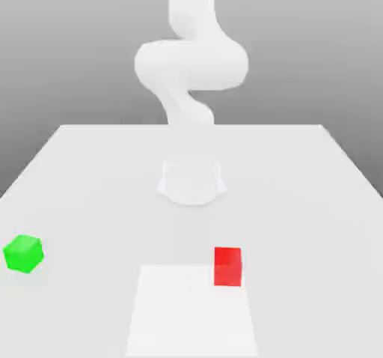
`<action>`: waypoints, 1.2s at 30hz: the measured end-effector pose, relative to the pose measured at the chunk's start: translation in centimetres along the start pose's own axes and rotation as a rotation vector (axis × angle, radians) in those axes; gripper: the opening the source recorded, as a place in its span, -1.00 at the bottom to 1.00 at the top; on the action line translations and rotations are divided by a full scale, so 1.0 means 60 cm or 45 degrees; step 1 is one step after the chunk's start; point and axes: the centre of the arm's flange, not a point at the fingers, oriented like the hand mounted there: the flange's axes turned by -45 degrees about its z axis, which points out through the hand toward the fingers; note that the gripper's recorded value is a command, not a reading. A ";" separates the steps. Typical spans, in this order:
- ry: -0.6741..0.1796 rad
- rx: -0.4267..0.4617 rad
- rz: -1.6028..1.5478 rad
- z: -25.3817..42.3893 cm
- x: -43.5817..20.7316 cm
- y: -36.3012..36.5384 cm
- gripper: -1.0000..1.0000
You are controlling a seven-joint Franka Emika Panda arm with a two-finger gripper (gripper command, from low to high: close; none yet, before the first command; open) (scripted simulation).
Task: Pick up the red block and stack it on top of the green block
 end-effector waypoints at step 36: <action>-0.917 -0.050 0.036 0.567 -0.588 -0.080 -1.00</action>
